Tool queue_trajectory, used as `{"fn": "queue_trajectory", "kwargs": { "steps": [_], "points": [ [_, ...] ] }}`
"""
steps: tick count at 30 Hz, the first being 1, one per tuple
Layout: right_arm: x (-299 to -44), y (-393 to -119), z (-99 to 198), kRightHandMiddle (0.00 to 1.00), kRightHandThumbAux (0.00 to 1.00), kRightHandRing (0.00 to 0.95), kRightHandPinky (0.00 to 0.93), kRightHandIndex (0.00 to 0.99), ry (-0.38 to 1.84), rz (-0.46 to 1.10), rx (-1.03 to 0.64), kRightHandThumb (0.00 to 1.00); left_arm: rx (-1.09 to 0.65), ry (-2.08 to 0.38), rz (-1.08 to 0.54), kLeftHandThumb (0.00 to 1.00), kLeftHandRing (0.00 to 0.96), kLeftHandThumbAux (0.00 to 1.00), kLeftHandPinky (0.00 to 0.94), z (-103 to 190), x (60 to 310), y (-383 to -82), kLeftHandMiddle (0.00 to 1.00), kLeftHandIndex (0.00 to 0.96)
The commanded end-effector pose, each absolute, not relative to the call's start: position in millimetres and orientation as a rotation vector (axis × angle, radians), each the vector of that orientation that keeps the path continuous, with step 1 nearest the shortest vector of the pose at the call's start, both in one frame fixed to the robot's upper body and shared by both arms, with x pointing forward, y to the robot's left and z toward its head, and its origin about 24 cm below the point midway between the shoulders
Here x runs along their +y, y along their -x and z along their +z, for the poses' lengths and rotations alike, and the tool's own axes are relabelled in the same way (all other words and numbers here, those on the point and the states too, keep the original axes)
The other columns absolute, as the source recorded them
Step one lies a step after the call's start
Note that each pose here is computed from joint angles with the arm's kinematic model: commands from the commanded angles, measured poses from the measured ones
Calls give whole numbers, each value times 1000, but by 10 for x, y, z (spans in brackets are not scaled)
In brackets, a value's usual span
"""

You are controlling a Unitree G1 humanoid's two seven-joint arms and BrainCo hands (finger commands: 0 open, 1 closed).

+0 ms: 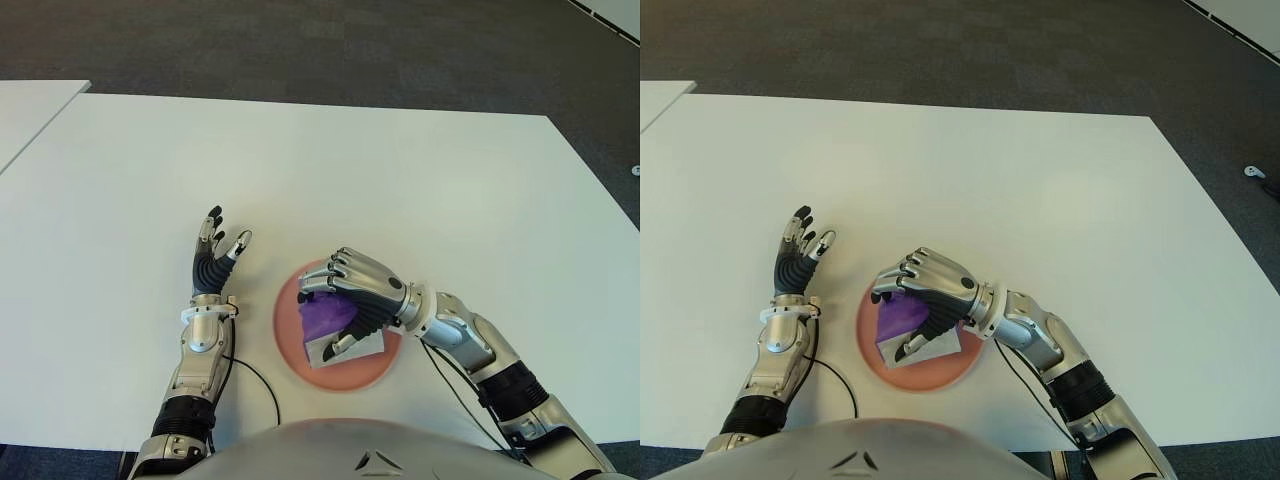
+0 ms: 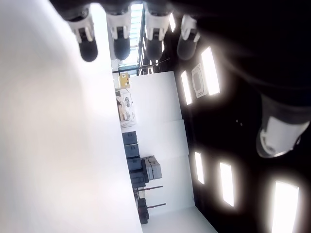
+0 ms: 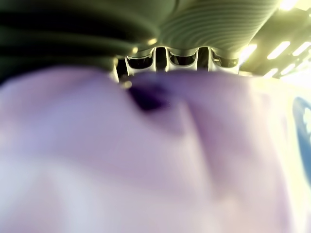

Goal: Put the tissue paper into the plate.

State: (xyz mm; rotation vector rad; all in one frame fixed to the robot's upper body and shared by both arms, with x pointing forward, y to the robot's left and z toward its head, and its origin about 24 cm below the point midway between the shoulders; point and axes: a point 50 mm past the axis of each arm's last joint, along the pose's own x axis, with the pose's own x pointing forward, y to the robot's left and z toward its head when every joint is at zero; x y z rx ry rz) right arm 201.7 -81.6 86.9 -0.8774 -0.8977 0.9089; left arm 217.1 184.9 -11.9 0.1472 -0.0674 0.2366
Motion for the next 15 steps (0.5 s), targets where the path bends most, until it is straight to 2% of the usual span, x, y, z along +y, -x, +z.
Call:
{"fn": "queue_trajectory", "kwargs": {
  "steps": [1,11,15],
  "points": [
    [-808,-2037,813,538,679,809,811,396,891,894,-875,853,38,-155,236,0,0,494,0,-294,1865,-2052,0,0],
    [-792,-2076,756,536,679,810,807,396,858,857,-852,853,40,-156,229,0,0,495,0,-298,1870,-2041,0,0],
    [-790,-2073,743,561,675,764,728,412,837,852,-822,855,44,-162,229,0,0,489,0,-299,1877,-2040,0,0]
  ]
}}
